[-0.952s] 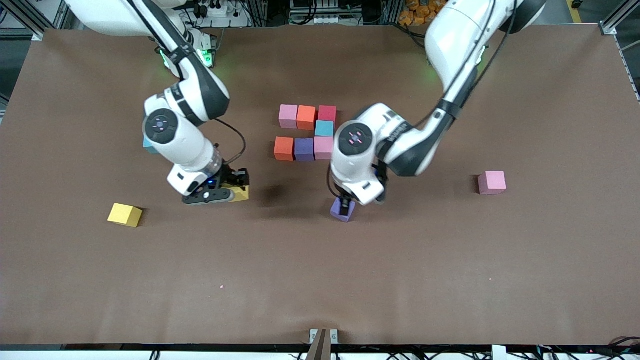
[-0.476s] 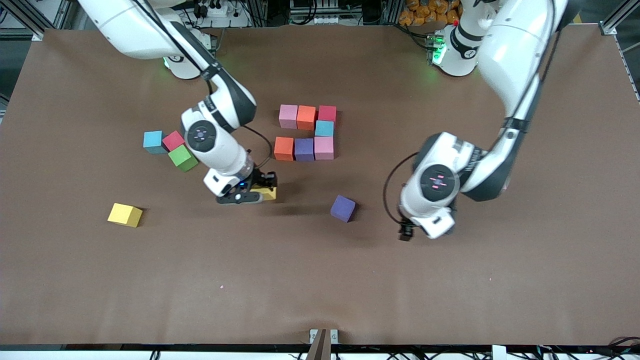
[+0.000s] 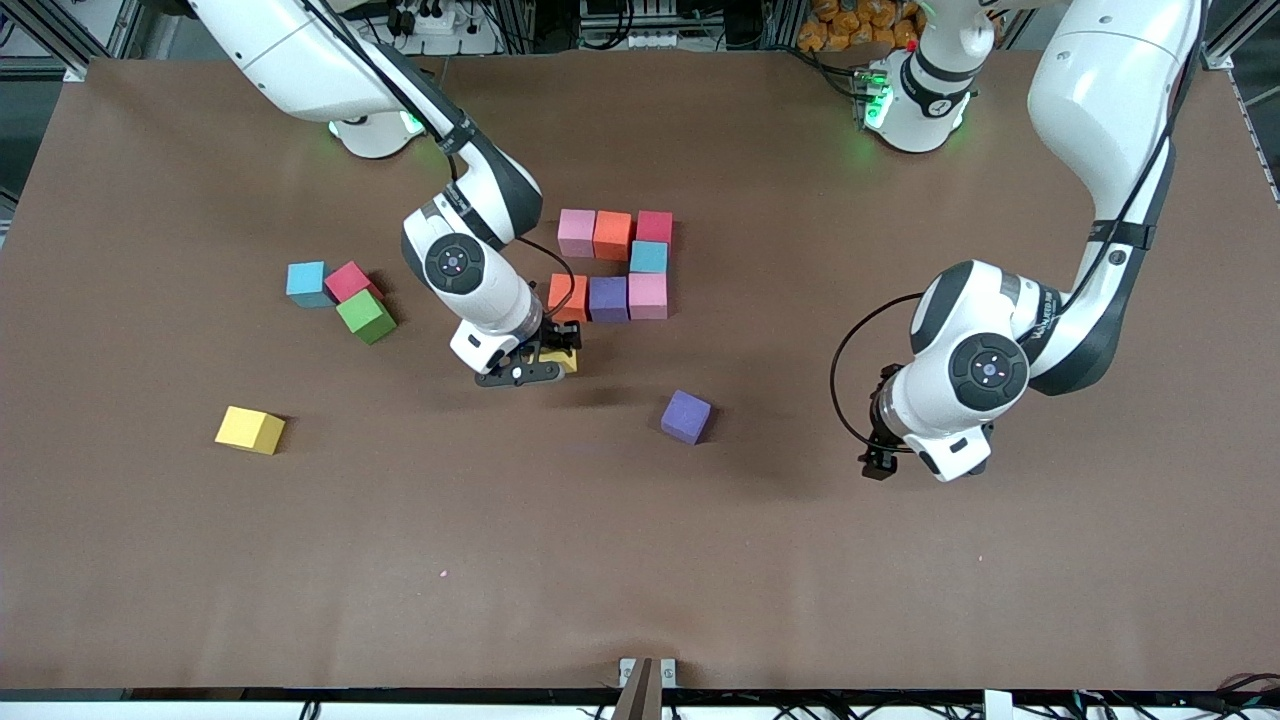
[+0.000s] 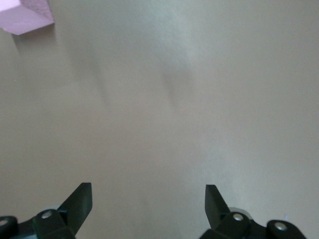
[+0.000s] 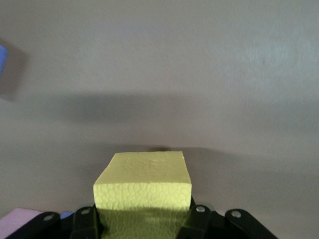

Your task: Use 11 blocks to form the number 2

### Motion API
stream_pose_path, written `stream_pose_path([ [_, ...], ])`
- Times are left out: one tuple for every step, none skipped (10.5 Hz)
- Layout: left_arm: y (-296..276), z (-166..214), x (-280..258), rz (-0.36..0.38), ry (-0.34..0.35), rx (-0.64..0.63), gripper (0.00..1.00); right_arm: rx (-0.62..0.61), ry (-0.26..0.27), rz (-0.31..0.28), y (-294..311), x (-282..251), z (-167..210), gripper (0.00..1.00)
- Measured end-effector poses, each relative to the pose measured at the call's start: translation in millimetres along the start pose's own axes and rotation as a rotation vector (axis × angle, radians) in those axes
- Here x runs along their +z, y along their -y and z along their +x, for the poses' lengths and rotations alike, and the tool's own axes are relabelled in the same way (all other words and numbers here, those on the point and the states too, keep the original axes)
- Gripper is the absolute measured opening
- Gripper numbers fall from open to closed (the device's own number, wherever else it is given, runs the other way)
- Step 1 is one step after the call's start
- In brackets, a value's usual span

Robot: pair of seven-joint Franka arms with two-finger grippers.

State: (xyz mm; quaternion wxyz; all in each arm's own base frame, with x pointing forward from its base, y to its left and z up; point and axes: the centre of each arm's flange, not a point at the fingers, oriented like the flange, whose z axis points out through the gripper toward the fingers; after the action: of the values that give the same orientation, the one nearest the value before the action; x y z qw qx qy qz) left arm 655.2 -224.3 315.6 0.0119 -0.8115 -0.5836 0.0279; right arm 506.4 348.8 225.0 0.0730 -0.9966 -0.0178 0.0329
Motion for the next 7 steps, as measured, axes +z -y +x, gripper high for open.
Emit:
stream_pose_path([
  [-0.4, -17.2, -2.3, -0.016, 0.014, 0.047, 1.00, 0.037, 0.006, -0.004, 3.2, 3.0, -4.5, 0.54],
  [0.3, -38.8, -3.3, -0.024, 0.026, 0.094, 1.00, 0.082, 0.007, -0.004, 8.6, 3.9, -8.0, 0.54],
  [1.3, -59.9, -2.5, -0.029, 0.032, 0.127, 1.00, 0.129, 0.008, -0.005, 12.1, 4.4, -10.2, 0.54],
  [2.6, -81.6, 0.0, -0.031, 0.036, 0.159, 1.00, 0.151, 0.007, -0.006, 14.6, 4.6, -11.6, 0.54],
  [3.7, -100.9, 4.9, -0.032, 0.040, 0.186, 1.00, 0.140, 0.003, -0.013, 19.3, 5.6, -14.9, 0.54],
  [3.7, -117.1, 12.1, -0.035, 0.047, 0.208, 1.00, 0.132, -0.003, -0.025, 24.7, 7.1, -19.0, 0.54],
  [3.1, -126.0, 19.7, -0.037, 0.054, 0.219, 1.00, 0.131, -0.005, -0.032, 28.0, 9.0, -21.8, 0.54],
])
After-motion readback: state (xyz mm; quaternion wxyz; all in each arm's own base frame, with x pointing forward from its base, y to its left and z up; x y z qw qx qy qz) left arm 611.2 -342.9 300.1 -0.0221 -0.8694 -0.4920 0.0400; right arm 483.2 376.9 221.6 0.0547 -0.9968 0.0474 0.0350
